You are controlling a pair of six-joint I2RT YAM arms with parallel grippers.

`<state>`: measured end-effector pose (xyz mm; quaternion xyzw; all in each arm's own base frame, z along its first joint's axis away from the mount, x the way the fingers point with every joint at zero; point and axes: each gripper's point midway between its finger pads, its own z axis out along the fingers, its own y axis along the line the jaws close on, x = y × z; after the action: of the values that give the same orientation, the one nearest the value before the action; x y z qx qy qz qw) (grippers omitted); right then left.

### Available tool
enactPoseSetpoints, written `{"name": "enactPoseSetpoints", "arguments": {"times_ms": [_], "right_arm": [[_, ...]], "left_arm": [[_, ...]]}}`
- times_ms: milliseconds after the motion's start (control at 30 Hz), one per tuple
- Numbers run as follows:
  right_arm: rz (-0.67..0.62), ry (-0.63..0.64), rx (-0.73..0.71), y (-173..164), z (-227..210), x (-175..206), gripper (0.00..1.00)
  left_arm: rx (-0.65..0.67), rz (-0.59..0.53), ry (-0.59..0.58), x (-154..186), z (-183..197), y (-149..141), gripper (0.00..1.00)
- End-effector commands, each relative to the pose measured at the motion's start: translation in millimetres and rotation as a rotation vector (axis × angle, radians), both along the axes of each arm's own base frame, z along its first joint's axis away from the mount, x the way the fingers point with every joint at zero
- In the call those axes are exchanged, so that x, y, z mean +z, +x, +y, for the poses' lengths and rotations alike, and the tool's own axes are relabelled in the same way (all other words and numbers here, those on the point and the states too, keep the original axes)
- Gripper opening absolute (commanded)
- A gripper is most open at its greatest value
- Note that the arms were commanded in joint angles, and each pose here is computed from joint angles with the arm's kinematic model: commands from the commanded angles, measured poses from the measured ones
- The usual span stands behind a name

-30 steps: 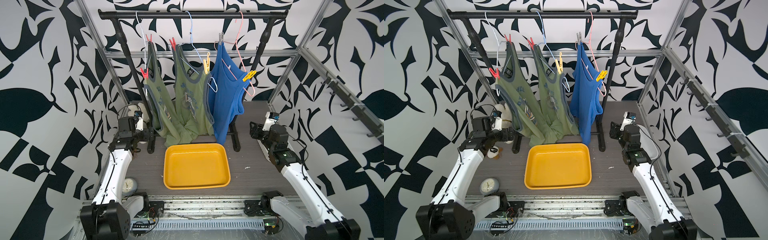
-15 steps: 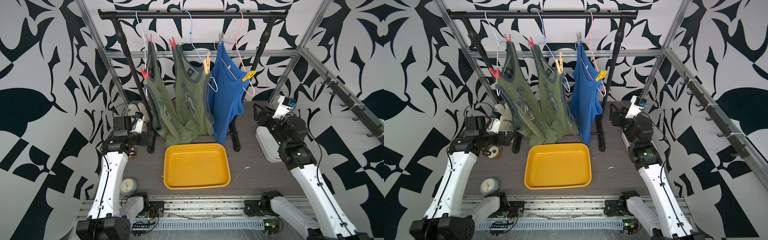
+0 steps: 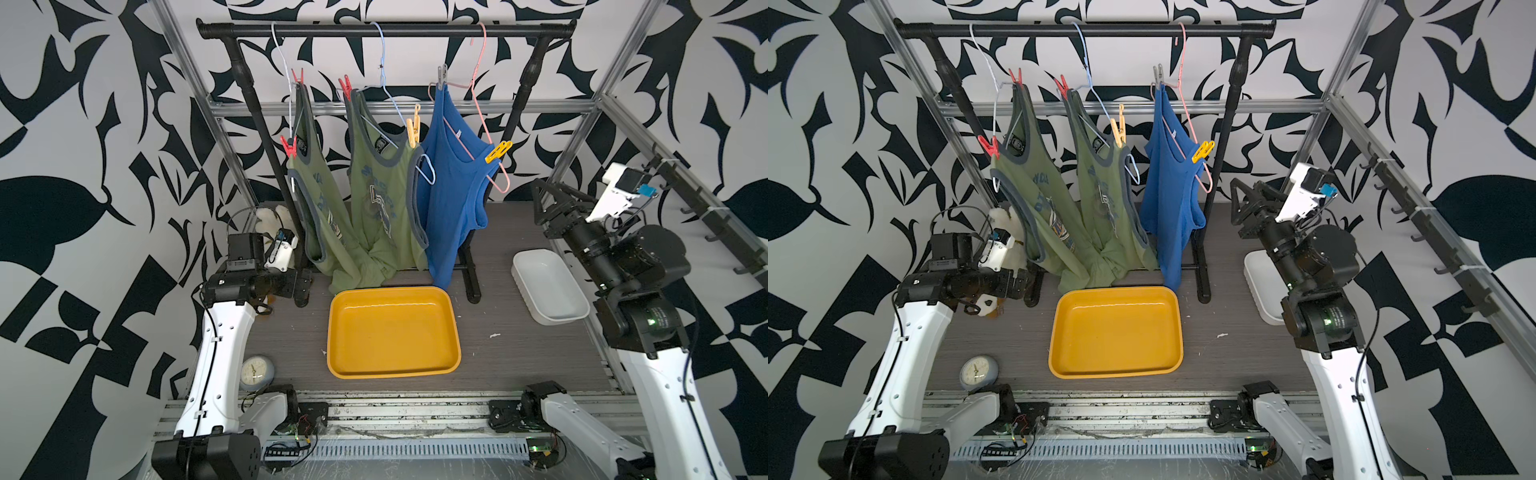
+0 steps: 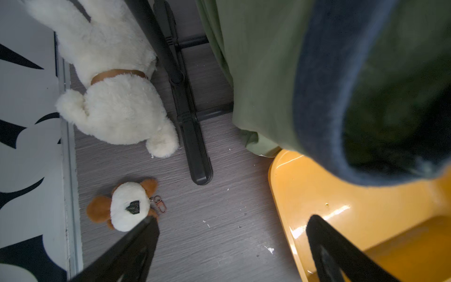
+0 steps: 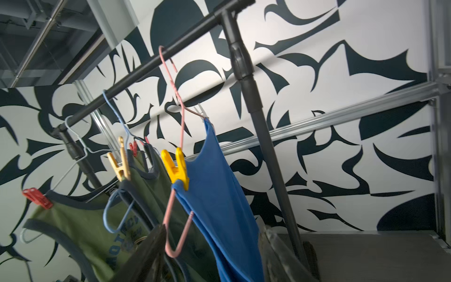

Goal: Remove the clothespins securing tank tops to the hanger
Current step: Pick up the hanger from the clothesline.

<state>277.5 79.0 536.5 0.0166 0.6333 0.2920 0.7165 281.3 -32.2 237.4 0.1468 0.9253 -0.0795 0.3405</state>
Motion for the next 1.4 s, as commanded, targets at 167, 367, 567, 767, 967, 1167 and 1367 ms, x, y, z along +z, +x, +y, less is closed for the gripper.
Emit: {"name": "enactPoseSetpoints", "arguments": {"times_ms": [167,367,567,767,967,1167,1367], "right_arm": [[0.132,-0.02,0.212,10.1,38.4,-2.4,0.61],[0.215,-0.058,0.262,19.1,55.7,-14.5,0.57],[0.226,-0.146,0.258,19.1,76.5,-19.4,0.53],[0.211,-0.2,0.197,26.1,77.5,-18.3,0.44],[0.212,-0.26,0.126,32.5,68.5,-16.0,0.44],[0.241,-0.278,0.146,42.0,76.0,-15.4,0.44],[0.262,-0.284,0.141,51.4,79.9,-17.5,0.34]], "left_arm": [[-0.051,-0.004,-0.041,7.4,-10.6,-0.8,0.99],[-0.071,0.003,-0.056,5.3,-14.4,1.7,0.99],[-0.089,-0.012,-0.05,5.2,-15.7,1.0,0.99],[-0.094,-0.005,-0.047,-0.1,-15.9,-0.4,0.99],[-0.104,0.0,-0.055,-4.9,-17.9,-3.5,0.99],[-0.11,0.001,-0.056,-8.1,-18.6,-4.8,0.99],[-0.118,0.001,-0.057,-10.3,-19.6,-7.3,0.99]]}}
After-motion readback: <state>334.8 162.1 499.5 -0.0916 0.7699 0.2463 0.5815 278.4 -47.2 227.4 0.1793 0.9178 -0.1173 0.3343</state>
